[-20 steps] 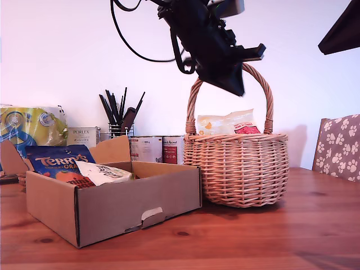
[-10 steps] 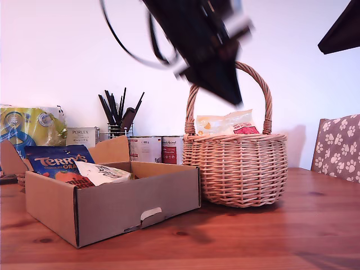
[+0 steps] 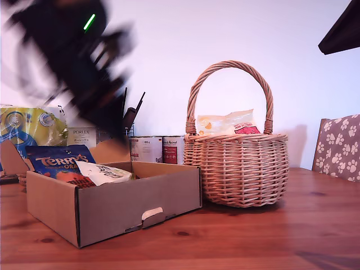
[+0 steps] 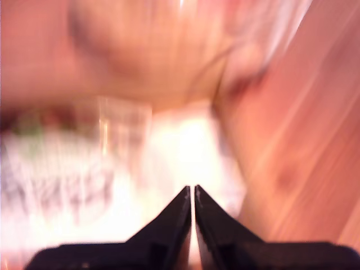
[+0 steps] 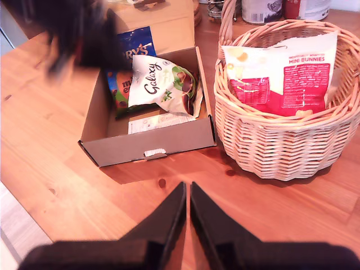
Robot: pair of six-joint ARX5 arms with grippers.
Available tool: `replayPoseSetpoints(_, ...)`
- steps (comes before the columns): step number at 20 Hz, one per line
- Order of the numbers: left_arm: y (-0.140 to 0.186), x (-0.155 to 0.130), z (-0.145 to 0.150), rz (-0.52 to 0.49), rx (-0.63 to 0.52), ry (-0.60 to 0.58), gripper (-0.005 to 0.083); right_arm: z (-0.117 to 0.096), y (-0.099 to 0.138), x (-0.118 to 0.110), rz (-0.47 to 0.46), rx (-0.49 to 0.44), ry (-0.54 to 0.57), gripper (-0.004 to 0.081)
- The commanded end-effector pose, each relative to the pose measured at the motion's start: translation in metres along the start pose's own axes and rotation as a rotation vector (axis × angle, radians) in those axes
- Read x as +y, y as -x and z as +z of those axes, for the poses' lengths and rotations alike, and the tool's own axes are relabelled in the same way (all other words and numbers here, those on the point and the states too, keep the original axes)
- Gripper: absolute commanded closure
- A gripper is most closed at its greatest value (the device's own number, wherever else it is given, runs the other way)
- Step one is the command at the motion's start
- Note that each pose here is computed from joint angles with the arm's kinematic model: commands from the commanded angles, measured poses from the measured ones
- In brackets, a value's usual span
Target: Move the bags of Easter eggs from the cardboard box on the left into the woven basket on the right side.
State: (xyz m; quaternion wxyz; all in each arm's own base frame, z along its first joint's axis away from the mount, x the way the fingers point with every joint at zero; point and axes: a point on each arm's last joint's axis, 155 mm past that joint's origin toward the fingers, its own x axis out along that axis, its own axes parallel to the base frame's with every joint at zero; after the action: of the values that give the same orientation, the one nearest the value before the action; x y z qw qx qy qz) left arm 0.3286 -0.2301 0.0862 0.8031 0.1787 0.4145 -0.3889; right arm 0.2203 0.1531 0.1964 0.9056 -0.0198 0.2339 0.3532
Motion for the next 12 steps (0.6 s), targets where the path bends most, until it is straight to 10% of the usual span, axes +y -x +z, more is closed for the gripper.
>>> replayPoseSetpoints(1, 0.012, 0.002, 0.022, 0.013, -0.08, -0.063, 0.0766, 0.006, 0.002, 0.0, -0.003, -0.017, 0.006, 0.0783)
replayPoseSetpoints(5, 0.0, 0.015, 0.023, 0.075, -0.072, -0.204, -0.0028, 0.007, 0.002, 0.0, -0.004, -0.017, 0.006, 0.0783)
replayPoseSetpoints(12, -0.034, 0.04, 0.021, 0.184, -0.039, -0.368, -0.0008, 0.007, 0.002, 0.0, -0.004, -0.02, 0.008, 0.0783)
